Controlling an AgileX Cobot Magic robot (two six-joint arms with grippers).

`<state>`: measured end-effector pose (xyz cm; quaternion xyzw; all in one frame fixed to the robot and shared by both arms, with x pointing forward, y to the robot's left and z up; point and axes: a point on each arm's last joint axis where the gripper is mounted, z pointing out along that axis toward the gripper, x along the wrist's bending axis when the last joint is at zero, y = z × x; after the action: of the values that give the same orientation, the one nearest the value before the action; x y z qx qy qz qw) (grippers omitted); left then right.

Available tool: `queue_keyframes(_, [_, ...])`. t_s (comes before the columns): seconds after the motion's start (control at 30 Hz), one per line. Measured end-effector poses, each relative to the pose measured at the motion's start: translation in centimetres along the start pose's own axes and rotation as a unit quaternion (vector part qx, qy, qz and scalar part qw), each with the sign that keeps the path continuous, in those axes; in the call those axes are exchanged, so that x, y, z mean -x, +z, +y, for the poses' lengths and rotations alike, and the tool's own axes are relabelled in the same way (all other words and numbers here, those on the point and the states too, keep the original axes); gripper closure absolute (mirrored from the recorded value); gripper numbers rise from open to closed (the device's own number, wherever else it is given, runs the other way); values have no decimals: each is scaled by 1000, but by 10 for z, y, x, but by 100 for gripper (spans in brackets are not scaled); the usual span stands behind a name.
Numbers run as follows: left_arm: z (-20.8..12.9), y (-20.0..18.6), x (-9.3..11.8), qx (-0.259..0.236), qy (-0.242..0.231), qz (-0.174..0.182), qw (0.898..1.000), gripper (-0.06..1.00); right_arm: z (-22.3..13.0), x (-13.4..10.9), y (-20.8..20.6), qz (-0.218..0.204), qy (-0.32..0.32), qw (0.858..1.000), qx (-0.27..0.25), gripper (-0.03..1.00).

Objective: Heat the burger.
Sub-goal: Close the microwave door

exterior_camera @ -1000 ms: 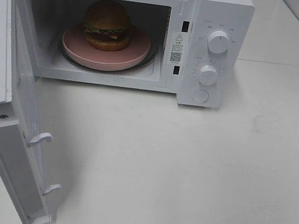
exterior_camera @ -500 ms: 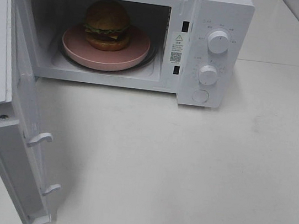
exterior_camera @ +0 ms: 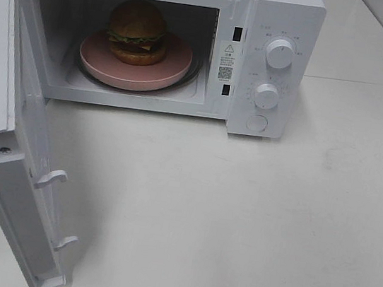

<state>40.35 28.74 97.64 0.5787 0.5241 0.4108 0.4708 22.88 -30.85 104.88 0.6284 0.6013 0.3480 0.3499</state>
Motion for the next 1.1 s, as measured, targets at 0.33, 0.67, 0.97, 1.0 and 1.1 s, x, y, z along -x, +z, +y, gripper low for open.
queue_keyframes(0.33, [-15, 23, 16, -27, 16, -100, 994, 94, 0, 0, 0, 0, 0, 1000, 0, 22])
queue_keyframes(0.67, [-20, 36, 26, -61, 13, -155, 986, 94, 0, 0, 0, 0, 0, 1000, 0, 22])
queue_keyframes(0.97, [-24, 38, 42, -64, 26, -169, 983, 94, 0, 0, 0, 0, 0, 1000, 0, 22])
queue_keyframes(1.0, [-25, 39, 44, -68, 24, -169, 983, 94, 0, 0, 0, 0, 0, 1000, 0, 22])
queue_keyframes(1.1, [-30, 43, 53, -80, 15, -170, 982, 94, 0, 0, 0, 0, 0, 1000, 0, 22])
